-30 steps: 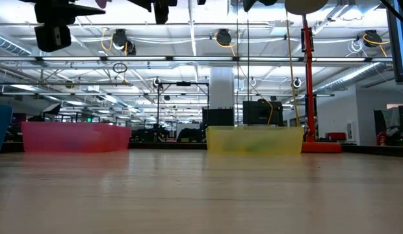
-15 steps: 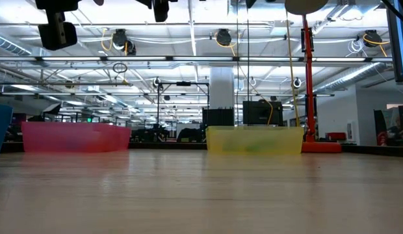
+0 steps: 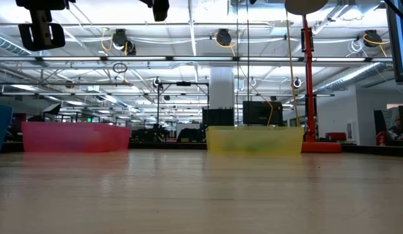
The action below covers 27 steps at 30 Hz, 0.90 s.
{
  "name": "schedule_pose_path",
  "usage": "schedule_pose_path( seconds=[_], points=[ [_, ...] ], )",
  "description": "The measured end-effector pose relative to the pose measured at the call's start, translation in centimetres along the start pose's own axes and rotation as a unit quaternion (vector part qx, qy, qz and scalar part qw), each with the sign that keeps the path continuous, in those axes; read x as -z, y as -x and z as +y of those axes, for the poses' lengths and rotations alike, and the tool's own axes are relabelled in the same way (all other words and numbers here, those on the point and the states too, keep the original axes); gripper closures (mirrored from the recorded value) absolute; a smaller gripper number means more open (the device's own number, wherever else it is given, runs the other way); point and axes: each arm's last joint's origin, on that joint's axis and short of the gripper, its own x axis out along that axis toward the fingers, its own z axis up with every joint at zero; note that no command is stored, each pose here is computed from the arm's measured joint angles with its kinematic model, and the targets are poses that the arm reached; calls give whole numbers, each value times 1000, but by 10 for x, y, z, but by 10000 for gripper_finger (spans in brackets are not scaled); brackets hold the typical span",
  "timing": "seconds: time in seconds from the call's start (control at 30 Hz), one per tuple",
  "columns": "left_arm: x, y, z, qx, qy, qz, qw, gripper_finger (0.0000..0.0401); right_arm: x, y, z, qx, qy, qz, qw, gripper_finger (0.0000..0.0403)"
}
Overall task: Pick and place Stapler, Stapler remover, tape
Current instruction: Put the purple staple remover into the blue bin
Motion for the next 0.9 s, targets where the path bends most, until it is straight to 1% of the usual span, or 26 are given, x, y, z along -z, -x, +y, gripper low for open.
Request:
schedule_pose_path(
  seconds=[0.2,0.27,0.37,0.47,0.63,0.73,0.9],
  points=[
    [3,1,-1,6,3,9,1000,399,1,0,0,-2,-4,3,1000,275],
    [5,1,-1,6,7,22,1000,399,1,0,0,-2,-3,4,1000,275],
    [11,3,-1,17,14,77,997,399,3,0,-4,21,-3,12,1000,274],
    [16,5,-1,10,26,99,995,399,7,0,-6,32,-4,27,999,270],
    [30,11,1,-12,60,158,986,400,12,1,-4,22,-15,55,998,264],
    [41,17,5,-40,97,221,970,400,12,1,-6,27,-16,55,998,261],
    [60,30,12,-119,153,295,936,400,13,1,-6,22,-16,60,998,261]
  ],
)
